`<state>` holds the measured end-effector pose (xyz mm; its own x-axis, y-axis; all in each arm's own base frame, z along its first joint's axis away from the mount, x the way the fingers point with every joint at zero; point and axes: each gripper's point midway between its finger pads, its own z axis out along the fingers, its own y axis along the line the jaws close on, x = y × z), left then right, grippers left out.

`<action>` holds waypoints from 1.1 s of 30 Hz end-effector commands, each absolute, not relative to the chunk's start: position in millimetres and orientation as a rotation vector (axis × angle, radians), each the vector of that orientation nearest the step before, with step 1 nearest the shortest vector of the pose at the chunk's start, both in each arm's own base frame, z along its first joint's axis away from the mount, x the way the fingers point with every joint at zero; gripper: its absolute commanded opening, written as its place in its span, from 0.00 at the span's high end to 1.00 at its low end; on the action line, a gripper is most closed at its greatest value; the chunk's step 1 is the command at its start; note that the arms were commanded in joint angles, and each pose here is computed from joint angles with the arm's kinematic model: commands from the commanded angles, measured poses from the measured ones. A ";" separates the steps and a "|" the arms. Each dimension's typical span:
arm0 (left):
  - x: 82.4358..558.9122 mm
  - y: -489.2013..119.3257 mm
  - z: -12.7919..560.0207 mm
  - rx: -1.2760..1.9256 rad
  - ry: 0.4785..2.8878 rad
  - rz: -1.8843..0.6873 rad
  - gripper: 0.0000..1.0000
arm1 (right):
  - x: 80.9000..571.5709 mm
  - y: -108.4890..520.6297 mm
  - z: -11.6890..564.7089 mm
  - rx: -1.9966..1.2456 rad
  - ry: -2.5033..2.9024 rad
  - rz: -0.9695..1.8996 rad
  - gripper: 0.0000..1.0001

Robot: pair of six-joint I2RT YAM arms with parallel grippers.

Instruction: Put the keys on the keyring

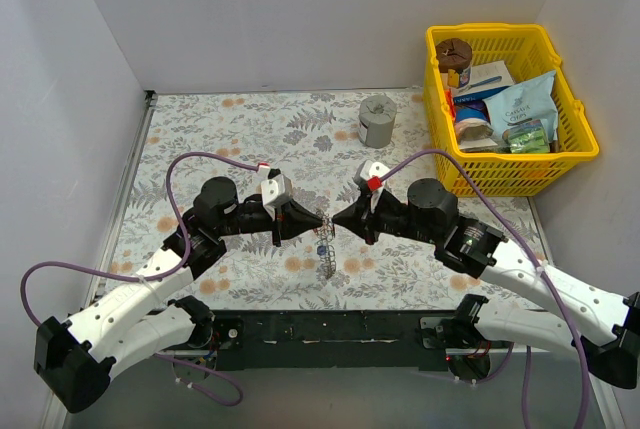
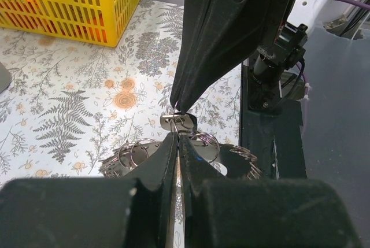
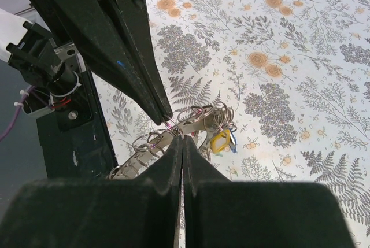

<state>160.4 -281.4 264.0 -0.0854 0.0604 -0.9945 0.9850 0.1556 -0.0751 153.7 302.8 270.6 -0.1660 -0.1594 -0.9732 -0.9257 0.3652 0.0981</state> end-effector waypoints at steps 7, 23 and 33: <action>152.5 -281.4 305.7 1.097 1.220 -1.123 1.00 | 156.9 302.5 273.3 -0.969 1.577 0.968 0.99; 142.3 -281.7 313.2 1.125 1.137 -1.152 1.00 | 164.3 282.9 298.5 -0.920 1.518 0.914 0.02; 135.5 -282.5 322.1 1.129 1.075 -1.183 1.00 | 144.4 285.4 328.8 -0.998 1.348 1.008 0.05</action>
